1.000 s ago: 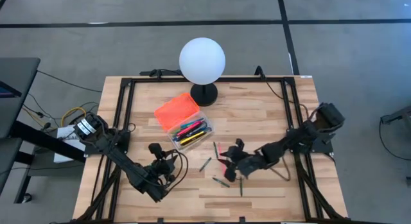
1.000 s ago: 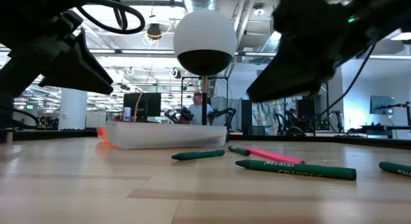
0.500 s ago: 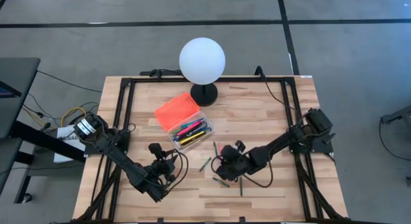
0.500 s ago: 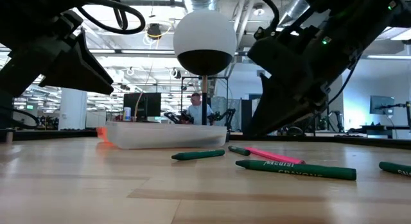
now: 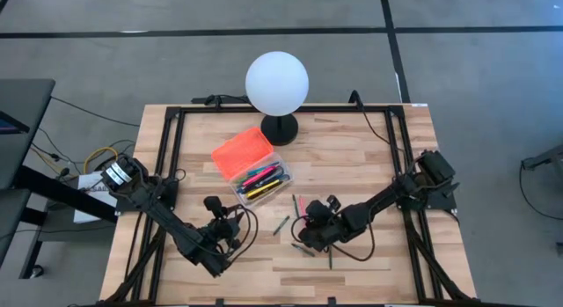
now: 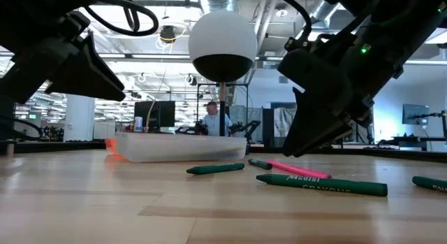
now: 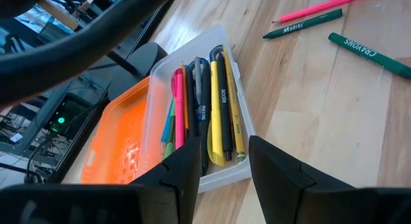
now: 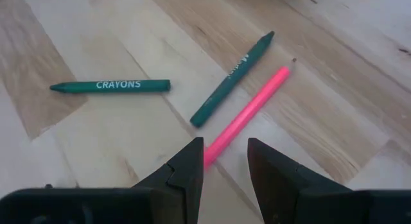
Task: Pick & place school supplies into a supply box
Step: Put the pink pencil into the orange supply box
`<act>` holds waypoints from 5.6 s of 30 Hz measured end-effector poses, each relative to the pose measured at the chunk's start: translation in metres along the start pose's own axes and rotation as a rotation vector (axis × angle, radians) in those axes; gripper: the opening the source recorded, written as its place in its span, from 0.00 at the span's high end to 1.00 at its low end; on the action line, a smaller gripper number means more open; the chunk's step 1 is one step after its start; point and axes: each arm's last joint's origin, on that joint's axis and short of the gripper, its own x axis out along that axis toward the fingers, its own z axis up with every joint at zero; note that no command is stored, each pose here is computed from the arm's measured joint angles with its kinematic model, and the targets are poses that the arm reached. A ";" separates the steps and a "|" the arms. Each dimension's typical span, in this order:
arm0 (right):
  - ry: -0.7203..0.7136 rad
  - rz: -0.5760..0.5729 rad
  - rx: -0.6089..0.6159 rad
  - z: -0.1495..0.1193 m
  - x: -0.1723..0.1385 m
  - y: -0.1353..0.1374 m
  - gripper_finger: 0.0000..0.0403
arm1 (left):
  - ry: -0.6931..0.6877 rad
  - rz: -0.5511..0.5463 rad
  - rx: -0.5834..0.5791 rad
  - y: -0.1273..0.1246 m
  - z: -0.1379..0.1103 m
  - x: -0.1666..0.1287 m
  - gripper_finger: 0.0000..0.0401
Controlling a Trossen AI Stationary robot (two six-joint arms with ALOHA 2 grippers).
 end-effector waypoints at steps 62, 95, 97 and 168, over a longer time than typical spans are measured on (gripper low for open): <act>0.611 0.021 -0.326 0.052 0.029 -0.055 0.95 | 0.013 -0.006 -0.008 0.000 0.000 0.001 0.68; 0.661 0.080 -0.442 0.053 0.030 -0.060 0.98 | 0.027 -0.013 -0.005 0.000 0.000 0.001 0.68; 0.656 0.057 -0.454 0.053 0.029 -0.060 0.99 | 0.027 -0.014 -0.005 0.000 0.000 0.001 0.68; -0.174 0.108 -1.094 0.169 0.047 -0.020 1.00 | 0.073 0.021 0.030 0.008 -0.006 0.001 0.68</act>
